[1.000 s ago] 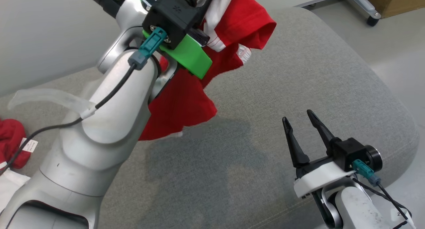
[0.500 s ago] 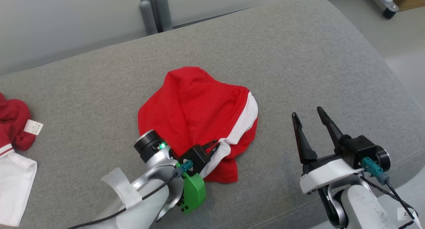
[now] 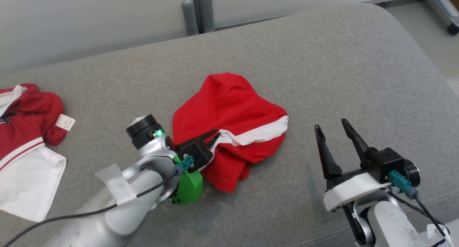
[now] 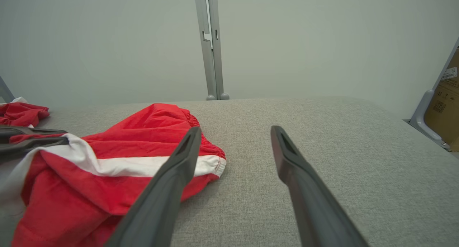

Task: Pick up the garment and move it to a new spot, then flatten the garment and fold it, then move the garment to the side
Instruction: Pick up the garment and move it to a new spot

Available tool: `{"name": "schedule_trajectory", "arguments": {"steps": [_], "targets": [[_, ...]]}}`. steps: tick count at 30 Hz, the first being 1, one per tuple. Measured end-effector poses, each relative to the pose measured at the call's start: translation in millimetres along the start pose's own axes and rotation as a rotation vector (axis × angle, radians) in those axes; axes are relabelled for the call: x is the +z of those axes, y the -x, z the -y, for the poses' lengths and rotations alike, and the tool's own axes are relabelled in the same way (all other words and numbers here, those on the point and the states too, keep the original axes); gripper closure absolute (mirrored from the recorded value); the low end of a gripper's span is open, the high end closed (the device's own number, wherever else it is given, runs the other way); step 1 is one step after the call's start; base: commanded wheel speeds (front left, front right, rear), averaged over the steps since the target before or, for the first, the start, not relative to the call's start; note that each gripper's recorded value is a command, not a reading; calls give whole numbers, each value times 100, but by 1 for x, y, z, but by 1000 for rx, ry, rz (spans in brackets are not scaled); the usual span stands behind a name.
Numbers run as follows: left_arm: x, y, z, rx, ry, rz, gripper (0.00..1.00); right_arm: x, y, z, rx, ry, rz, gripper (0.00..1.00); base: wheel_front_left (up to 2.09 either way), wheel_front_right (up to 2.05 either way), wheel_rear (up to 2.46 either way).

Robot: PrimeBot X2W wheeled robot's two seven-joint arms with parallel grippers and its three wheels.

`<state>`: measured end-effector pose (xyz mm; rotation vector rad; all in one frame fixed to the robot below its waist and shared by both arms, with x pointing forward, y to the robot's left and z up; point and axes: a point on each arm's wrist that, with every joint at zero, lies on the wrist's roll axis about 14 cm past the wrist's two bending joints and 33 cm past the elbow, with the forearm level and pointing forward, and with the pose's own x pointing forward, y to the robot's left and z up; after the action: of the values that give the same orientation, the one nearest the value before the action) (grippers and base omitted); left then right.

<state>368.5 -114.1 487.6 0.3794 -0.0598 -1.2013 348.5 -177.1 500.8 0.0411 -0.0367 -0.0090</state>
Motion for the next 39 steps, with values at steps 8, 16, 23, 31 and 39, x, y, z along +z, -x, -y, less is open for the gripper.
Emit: {"name": "schedule_trajectory", "arguments": {"steps": [8, 16, 23, 31, 39], "targets": [[-20, 19, -2, -11, -56, -96, 100, 2, -3, -11, 37, -6, 7, 0, 0, 0, 0], [-27, 30, -16, 126, 182, -70, 0, -1, -4, -19, 65, -12, 1, 0, 0, 0, 0], [-24, 37, -21, 238, 348, -16, 0, 2, -5, -17, 63, -11, 9, 0, 0, 0, 0], [-38, 65, -27, 392, 528, -2, 0, 4, -5, -21, 75, -11, 19, 0, 0, 0, 0], [-57, 90, -14, 508, 742, 12, 0, 5, -3, -29, 104, -13, 22, 0, 0, 0, 0]]}}
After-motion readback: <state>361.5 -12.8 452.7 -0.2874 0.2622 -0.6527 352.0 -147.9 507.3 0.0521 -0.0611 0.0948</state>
